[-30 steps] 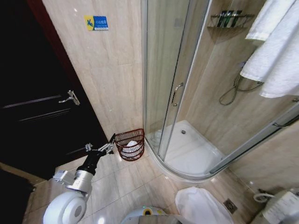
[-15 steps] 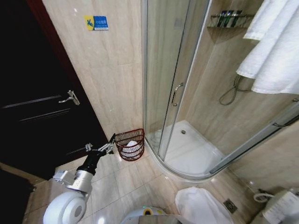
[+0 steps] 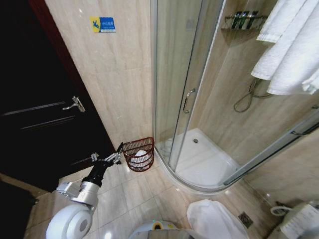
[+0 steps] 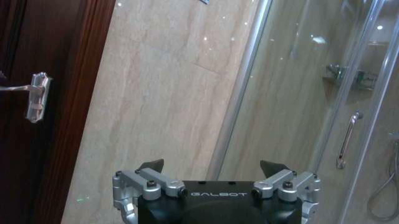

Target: Discard the used towel into the hamper.

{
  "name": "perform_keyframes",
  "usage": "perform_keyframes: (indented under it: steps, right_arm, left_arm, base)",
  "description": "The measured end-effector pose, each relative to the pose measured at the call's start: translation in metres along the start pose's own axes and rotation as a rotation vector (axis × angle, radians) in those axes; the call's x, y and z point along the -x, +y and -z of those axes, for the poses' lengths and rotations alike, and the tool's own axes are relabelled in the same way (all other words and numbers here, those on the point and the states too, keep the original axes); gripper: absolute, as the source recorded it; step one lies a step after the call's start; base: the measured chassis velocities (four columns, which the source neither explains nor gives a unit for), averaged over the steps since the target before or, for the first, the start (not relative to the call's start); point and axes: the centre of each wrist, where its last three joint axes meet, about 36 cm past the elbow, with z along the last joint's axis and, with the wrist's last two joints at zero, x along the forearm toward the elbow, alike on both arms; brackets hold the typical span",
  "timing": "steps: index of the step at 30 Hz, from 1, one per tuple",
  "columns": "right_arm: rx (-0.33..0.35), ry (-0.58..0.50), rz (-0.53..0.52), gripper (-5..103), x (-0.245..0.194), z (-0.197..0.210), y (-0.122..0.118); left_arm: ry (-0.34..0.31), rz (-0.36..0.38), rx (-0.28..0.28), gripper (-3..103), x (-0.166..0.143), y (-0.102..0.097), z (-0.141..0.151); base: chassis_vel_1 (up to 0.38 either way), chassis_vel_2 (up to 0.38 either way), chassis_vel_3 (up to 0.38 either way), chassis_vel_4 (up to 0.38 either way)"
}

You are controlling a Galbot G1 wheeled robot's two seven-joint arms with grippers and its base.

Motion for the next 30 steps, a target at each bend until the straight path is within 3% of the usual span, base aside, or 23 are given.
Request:
perform_keyframes:
  steps: [7,14,23,30]
  right_arm:
    - [-0.01,-0.005,0.003,28,0.001,0.002,-0.002]
    - [-0.012,-0.01,0.003,9,0.002,0.004,-0.002]
    - [-0.006,-0.013,0.005,9,0.0,0.004,-0.003]
    - [0.04,-0.033,0.037,9,-0.028,-0.007,0.002]
  left_arm:
    - [0.0,0.0,0.0,100,0.0,0.0,0.0]
    - [0.0,0.0,0.0,100,0.0,0.0,0.0]
    - [0.0,0.0,0.0,100,0.0,0.0,0.0]
    - [0.0,0.0,0.0,100,0.0,0.0,0.0]
  base:
    - [0.0,0.0,0.0,0.0]
    - [0.0,0.0,0.0,0.0]
    - [0.0,0.0,0.0,0.0]
    - [0.0,0.0,0.0,0.0]
